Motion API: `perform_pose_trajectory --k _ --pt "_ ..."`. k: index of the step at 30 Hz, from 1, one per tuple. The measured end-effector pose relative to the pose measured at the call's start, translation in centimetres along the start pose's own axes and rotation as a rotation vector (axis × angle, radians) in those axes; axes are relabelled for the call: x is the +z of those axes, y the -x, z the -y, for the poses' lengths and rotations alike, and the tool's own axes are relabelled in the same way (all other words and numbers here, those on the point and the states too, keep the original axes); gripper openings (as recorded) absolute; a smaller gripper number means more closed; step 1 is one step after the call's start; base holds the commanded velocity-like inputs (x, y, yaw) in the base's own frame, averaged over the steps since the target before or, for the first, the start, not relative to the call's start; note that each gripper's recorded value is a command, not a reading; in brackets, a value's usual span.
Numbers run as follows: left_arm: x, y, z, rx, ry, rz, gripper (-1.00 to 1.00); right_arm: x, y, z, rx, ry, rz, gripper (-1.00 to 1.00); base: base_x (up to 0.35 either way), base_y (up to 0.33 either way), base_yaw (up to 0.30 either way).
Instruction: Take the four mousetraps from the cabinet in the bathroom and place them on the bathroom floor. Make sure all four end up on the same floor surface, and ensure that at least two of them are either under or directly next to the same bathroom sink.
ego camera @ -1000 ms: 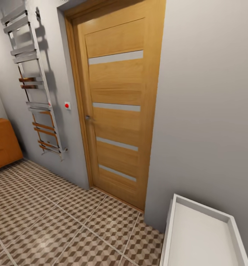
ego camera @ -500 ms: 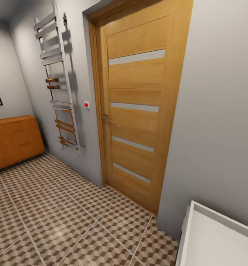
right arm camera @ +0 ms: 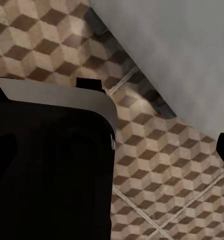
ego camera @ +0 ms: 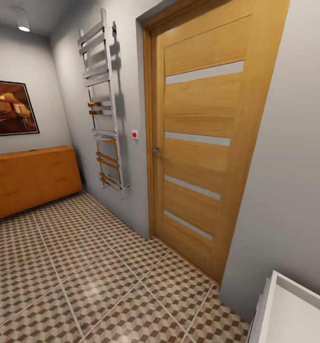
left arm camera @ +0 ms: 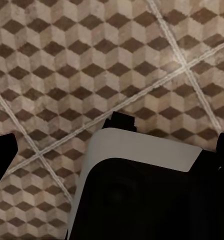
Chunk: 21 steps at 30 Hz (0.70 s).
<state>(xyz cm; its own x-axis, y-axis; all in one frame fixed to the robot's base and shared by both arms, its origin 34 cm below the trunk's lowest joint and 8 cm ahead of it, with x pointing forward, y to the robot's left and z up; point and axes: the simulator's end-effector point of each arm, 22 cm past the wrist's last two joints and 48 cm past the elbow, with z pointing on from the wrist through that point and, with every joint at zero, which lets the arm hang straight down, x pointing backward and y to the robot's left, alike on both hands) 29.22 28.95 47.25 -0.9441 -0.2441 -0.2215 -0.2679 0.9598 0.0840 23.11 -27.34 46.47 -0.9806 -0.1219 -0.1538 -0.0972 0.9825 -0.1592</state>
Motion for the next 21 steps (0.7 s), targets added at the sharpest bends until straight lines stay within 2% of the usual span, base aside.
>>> perform_pose_trajectory --k 21 --pt "0.00 0.05 0.04 0.000 -0.001 0.002 1.00 -0.01 -0.01 -0.16 -0.003 0.004 -0.001 1.00 0.000 0.000 0.279"
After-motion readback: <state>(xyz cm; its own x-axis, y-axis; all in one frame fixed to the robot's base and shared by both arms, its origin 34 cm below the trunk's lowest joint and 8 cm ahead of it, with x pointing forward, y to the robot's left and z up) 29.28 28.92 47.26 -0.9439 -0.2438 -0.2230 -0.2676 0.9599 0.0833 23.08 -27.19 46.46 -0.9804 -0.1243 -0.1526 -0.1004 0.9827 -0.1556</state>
